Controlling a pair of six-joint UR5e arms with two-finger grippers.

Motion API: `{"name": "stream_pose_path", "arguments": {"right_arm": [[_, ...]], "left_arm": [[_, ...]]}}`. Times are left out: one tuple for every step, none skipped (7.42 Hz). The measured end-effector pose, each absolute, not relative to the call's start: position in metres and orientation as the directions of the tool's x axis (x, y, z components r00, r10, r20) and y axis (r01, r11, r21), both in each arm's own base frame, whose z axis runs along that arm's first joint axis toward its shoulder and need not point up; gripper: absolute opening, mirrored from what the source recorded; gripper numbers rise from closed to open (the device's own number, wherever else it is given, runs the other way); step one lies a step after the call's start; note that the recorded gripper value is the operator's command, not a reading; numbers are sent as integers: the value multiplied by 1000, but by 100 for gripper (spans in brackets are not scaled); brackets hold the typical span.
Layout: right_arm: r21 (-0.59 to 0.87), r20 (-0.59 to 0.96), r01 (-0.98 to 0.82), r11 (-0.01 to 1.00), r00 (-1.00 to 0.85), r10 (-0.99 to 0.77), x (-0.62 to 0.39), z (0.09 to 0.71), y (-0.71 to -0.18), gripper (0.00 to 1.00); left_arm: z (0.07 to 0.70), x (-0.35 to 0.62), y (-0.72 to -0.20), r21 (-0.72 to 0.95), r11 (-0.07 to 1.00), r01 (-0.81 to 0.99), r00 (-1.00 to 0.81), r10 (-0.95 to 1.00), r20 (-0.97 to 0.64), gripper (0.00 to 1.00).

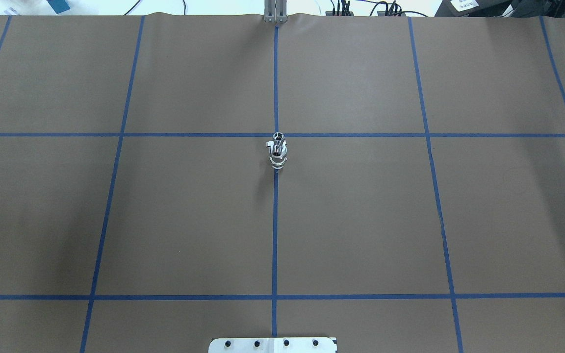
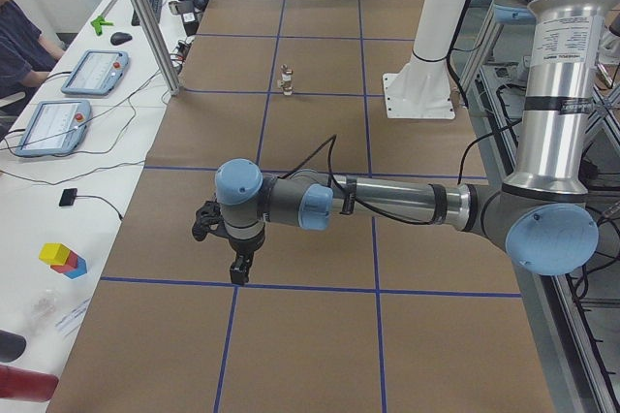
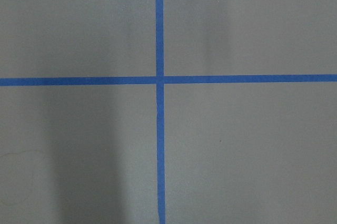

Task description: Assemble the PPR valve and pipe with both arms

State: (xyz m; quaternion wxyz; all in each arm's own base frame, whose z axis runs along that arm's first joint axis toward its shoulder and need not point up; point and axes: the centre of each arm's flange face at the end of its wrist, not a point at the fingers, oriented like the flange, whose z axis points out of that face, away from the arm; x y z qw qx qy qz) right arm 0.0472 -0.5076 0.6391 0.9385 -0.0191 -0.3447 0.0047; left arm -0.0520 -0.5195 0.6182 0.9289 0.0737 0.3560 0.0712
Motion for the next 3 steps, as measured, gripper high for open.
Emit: {"name": "stream_pose_path", "arguments": {"right_arm": [[-39,647,4,999,762,22,47,639,-508,99],[-38,647,4,999,762,22,48,639,-508,99],[-38,647,4,999,762,22,48,639,-508,99]], "left_arm": [[619,-52,-519,187,979,-80,737,184,-651,100],[619,-52,-519,186,979,-80,737,184,-651,100],[619,-52,-519,186,979,-80,737,184,-651,100]]}}
